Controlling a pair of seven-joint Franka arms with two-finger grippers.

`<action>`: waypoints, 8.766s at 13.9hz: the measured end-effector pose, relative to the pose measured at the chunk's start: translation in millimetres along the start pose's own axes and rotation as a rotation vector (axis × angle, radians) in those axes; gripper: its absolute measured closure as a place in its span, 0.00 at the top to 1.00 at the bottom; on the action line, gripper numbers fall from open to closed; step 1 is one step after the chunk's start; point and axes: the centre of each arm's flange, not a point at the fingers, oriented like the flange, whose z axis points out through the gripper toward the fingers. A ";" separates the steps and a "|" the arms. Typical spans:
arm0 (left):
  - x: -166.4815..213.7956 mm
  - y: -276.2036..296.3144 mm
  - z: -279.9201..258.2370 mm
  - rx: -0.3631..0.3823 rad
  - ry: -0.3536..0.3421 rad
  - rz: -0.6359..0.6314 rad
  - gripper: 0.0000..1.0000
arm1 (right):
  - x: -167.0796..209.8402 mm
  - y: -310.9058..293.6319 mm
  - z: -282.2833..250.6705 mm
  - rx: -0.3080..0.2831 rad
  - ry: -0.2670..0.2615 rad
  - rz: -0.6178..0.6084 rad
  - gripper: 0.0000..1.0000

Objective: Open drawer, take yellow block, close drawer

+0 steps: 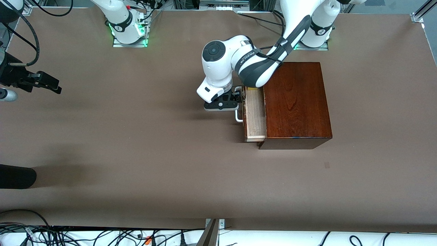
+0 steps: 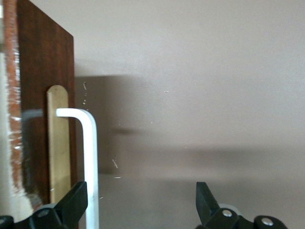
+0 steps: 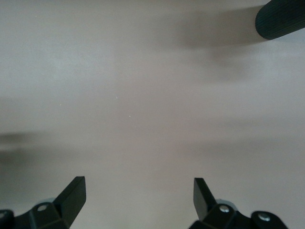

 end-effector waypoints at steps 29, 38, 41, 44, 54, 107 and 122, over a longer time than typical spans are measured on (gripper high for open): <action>92.8 -492.5 -230.6 -0.071 -0.076 0.157 1.00 | -177.5 -497.0 76.8 0.108 -0.067 0.960 1.00; 80.0 -505.1 -224.2 -0.069 -0.112 0.134 1.00 | -205.7 -620.9 155.4 0.143 -0.059 1.397 1.00; 79.5 -511.9 -222.9 -0.069 -0.121 0.122 1.00 | -208.7 -635.8 177.6 0.147 -0.051 1.442 1.00; 77.4 -512.6 -221.5 -0.069 -0.140 0.121 1.00 | -214.6 -647.7 201.2 0.160 -0.041 1.474 1.00; 77.1 -518.8 -220.5 -0.069 -0.146 0.110 1.00 | -209.4 -657.9 246.7 0.187 -0.005 1.497 1.00; 54.8 -313.2 -176.4 -0.155 -0.261 0.472 1.00 | -50.7 52.5 145.2 0.053 -0.091 0.071 0.56; 31.1 -70.3 -65.3 -0.333 -0.105 1.263 1.00 | -55.2 121.1 333.9 0.021 -0.088 -0.026 0.56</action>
